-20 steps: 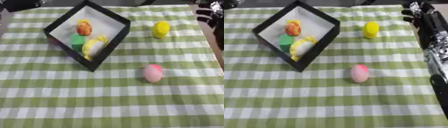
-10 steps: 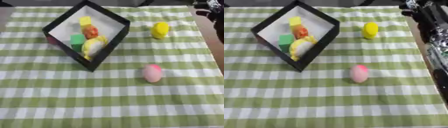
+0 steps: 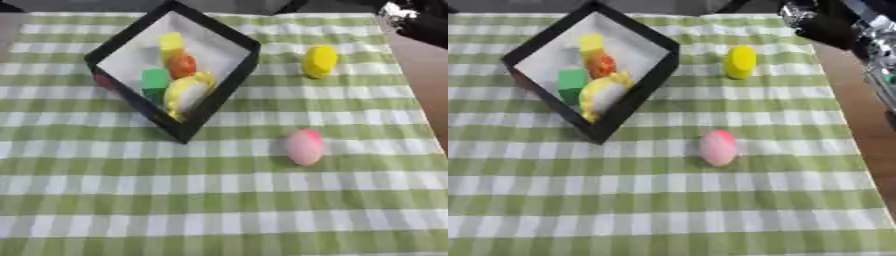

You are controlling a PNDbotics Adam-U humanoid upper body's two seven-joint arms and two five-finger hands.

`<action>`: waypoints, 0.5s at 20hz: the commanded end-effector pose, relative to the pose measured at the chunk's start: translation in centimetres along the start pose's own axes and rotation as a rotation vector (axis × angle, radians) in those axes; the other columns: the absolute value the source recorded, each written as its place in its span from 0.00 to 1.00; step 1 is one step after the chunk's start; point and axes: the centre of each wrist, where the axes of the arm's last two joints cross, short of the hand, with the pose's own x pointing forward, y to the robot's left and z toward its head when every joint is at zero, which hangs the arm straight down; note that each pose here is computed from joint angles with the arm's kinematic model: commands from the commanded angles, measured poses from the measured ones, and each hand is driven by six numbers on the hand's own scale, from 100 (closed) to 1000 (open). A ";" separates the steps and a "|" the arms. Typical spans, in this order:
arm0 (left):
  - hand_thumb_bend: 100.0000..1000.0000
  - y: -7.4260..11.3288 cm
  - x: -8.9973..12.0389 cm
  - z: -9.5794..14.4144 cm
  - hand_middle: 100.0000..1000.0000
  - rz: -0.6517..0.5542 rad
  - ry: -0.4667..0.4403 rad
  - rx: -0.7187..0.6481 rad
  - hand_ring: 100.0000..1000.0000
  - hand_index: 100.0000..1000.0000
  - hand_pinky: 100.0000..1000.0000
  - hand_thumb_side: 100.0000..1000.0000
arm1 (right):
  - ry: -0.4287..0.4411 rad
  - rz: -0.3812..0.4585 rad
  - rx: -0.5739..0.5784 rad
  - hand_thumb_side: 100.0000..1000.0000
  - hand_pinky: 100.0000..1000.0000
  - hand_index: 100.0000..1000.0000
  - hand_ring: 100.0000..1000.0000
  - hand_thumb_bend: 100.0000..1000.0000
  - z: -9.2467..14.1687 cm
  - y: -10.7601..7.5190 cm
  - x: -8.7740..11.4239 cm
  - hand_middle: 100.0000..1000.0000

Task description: Pick up objects on the table and place them in the box.

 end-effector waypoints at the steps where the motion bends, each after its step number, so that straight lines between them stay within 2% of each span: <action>1: 0.23 0.5 0.6 0.0 0.78 0.009 -0.025 0.033 0.77 0.76 0.80 0.58 | 0.012 0.187 0.071 0.47 0.85 0.86 0.84 0.00 0.4 -2.7 0.4 0.80; 5: 0.23 0.5 0.1 0.3 0.78 0.015 -0.005 0.043 0.77 0.76 0.80 0.59 | 0.015 0.339 0.184 0.46 0.85 0.86 0.84 0.00 0.9 -3.9 0.8 0.81; 10: 0.22 0.5 -0.2 0.5 0.78 0.019 0.011 0.042 0.77 0.76 0.80 0.60 | 0.029 0.448 0.290 0.41 0.86 0.86 0.84 0.11 1.1 -4.9 1.3 0.81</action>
